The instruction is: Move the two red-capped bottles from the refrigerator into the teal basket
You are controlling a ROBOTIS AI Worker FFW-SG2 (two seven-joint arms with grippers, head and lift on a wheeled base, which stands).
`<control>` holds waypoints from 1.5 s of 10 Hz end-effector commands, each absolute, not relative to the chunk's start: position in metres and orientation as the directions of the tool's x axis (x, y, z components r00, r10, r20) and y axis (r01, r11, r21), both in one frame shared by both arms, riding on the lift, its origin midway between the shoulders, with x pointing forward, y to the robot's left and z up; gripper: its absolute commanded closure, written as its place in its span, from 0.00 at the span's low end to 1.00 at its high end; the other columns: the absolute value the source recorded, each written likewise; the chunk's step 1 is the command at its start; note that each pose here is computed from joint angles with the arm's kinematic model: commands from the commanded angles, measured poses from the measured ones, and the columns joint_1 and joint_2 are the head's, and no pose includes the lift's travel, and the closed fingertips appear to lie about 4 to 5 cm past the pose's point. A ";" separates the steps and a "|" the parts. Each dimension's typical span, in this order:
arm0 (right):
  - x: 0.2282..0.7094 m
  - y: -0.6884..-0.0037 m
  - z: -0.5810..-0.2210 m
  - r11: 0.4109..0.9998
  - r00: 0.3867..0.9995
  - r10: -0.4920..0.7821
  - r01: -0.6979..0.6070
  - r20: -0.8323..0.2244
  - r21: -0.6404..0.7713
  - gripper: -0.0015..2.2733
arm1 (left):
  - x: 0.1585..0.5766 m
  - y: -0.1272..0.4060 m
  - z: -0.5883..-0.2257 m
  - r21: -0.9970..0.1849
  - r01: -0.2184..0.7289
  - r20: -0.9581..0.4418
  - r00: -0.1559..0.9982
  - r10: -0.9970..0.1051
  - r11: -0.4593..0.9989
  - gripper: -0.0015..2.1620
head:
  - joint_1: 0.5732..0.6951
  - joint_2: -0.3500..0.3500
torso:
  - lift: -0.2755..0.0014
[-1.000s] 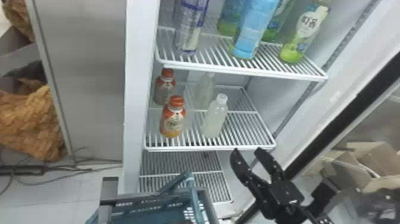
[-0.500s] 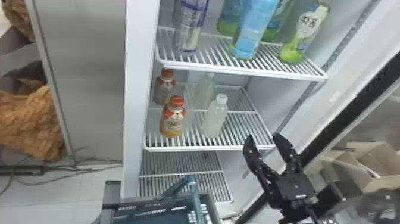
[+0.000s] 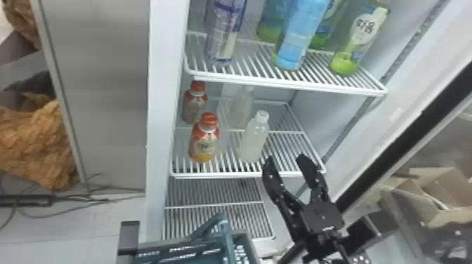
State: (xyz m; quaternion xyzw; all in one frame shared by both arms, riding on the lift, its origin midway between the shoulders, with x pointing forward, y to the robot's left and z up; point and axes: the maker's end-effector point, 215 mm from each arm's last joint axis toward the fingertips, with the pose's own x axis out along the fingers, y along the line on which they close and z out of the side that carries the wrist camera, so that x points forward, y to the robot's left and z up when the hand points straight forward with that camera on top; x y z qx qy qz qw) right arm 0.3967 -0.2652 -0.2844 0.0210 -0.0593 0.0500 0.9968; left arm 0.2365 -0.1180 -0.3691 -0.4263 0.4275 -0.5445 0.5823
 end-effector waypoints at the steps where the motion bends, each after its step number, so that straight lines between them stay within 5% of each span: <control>1: 0.396 -0.264 -0.286 0.993 0.988 0.099 -0.105 0.119 0.047 0.19 | 0.236 -0.118 -0.369 -0.963 0.267 -0.032 0.045 -0.998 0.043 0.52 | 1.00 0.00 | 0.17; 15: 0.391 -0.267 -0.294 0.994 0.992 0.082 -0.088 0.091 0.062 0.19 | 0.238 -0.118 -0.365 -0.964 0.266 -0.017 0.054 -0.998 0.031 0.52 | 1.00 0.00 | 0.17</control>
